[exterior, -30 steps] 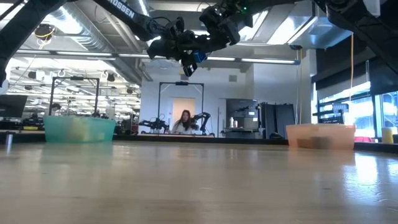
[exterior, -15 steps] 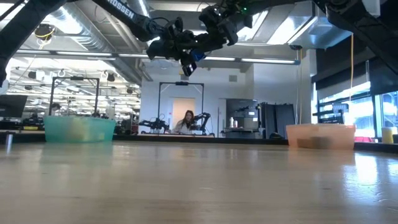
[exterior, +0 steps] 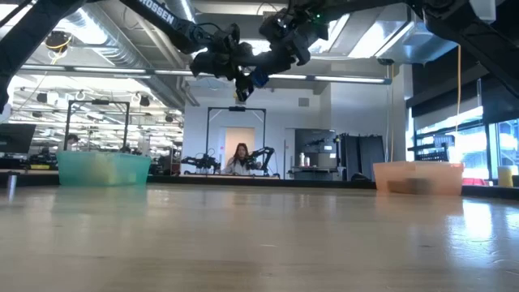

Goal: Sort & place blocks by color
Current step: Put the blue game piece into the orange bin

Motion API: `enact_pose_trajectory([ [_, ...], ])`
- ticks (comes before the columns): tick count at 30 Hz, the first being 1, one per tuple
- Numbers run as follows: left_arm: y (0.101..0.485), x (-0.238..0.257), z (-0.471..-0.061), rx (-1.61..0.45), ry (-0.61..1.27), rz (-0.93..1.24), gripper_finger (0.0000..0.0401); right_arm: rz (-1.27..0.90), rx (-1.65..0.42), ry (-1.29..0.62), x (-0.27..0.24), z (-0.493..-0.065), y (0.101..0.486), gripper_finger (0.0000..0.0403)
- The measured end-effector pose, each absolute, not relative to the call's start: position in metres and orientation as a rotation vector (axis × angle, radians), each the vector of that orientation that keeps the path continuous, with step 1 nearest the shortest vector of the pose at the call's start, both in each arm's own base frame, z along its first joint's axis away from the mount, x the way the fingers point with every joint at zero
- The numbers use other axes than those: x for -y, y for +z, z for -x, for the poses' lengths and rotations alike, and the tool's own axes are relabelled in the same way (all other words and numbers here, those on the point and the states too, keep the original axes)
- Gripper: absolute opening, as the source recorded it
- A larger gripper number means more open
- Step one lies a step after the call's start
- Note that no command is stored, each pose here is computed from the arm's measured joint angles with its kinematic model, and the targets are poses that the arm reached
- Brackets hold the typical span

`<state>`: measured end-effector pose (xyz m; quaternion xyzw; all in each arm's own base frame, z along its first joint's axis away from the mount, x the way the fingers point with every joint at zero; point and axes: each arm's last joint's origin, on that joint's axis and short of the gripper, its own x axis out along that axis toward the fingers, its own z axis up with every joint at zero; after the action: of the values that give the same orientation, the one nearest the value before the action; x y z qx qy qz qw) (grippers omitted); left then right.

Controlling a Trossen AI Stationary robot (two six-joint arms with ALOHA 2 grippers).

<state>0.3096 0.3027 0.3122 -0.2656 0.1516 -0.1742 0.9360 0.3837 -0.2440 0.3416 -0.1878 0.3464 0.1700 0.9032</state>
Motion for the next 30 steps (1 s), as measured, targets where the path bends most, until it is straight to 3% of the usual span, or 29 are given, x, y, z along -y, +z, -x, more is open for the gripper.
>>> enact_pose_trajectory([
  [7, 0.318, -0.312, -0.297, -0.301, -0.279, 0.488, 0.0196, 0.377, -0.802, 0.317, 0.246, -0.382, 0.334, 0.0099],
  [18, 0.309, -0.327, -0.279, -0.334, -0.176, 0.434, 0.0196, 0.362, -0.884, 0.226, 0.248, -0.379, 0.335, 0.0102],
  [30, 0.282, -0.330, -0.255, -0.702, 0.138, 0.319, 0.0195, 0.324, -1.063, 0.067, 0.254, -0.368, 0.332, 0.0100],
])
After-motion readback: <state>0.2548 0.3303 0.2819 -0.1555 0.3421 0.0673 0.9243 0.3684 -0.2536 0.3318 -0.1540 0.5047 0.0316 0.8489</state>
